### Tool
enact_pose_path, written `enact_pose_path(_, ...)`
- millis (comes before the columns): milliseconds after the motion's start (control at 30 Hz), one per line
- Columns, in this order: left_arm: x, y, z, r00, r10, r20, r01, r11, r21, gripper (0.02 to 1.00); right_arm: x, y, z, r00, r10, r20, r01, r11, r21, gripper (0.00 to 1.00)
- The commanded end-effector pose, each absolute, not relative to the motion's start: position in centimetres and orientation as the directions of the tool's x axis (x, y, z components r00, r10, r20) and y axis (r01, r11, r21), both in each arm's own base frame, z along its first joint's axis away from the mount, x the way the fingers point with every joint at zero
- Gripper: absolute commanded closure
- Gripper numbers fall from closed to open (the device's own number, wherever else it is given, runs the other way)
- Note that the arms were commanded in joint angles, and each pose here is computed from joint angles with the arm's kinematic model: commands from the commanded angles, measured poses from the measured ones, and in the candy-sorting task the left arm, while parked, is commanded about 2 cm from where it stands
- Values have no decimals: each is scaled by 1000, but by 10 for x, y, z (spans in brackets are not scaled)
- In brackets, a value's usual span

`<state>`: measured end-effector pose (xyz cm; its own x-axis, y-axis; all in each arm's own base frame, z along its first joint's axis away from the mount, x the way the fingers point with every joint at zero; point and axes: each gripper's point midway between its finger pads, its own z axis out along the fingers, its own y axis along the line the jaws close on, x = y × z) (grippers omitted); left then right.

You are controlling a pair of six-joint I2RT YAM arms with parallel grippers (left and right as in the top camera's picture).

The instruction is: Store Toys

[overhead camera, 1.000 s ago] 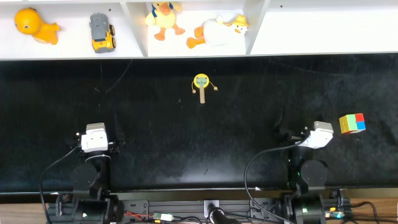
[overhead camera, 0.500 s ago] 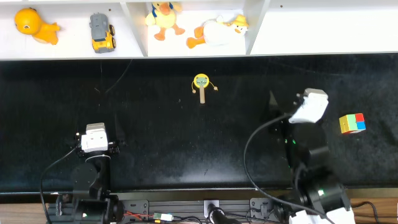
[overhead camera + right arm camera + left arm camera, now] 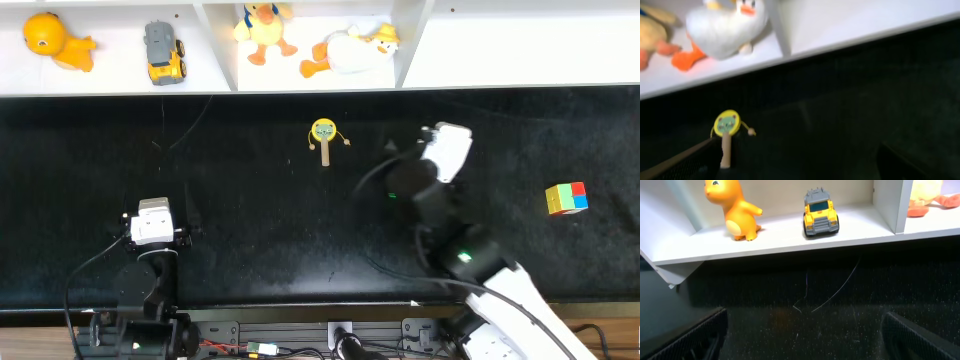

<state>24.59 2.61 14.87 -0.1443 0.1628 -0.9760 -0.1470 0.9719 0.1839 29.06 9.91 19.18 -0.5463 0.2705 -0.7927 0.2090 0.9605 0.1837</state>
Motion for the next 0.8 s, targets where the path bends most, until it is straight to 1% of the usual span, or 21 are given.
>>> enact_pose_path(33, 246, 23, 149, -139, 178, -974, -129, 972, 196, 20, 297, 111, 182, -519, 400, -755, 311, 911, 270, 5)
enact_pose_path(100, 246, 23, 149, -139, 178, -974, -129, 972, 196, 20, 299, 118, 173, -530, 423, -735, 325, 902, 284, 5)
enact_pose_path(233, 246, 23, 149, -139, 178, -974, -129, 972, 196, 20, 302, 131, 158, -579, 413, -703, 306, 909, 282, 7)
enact_pose_path(400, 246, 23, 149, -139, 178, -974, -129, 972, 196, 20, 303, 149, 144, -668, 343, -660, 240, 939, 245, 5)
enact_pose_path(633, 246, 23, 149, -139, 178, -974, -129, 972, 196, 20, 310, 177, 121, -759, 303, -576, 198, 951, 238, 3)
enact_pose_path(800, 246, 23, 149, -139, 178, -974, -129, 972, 196, 20, 316, 204, 114, -813, 218, -540, 109, 968, 227, 3)
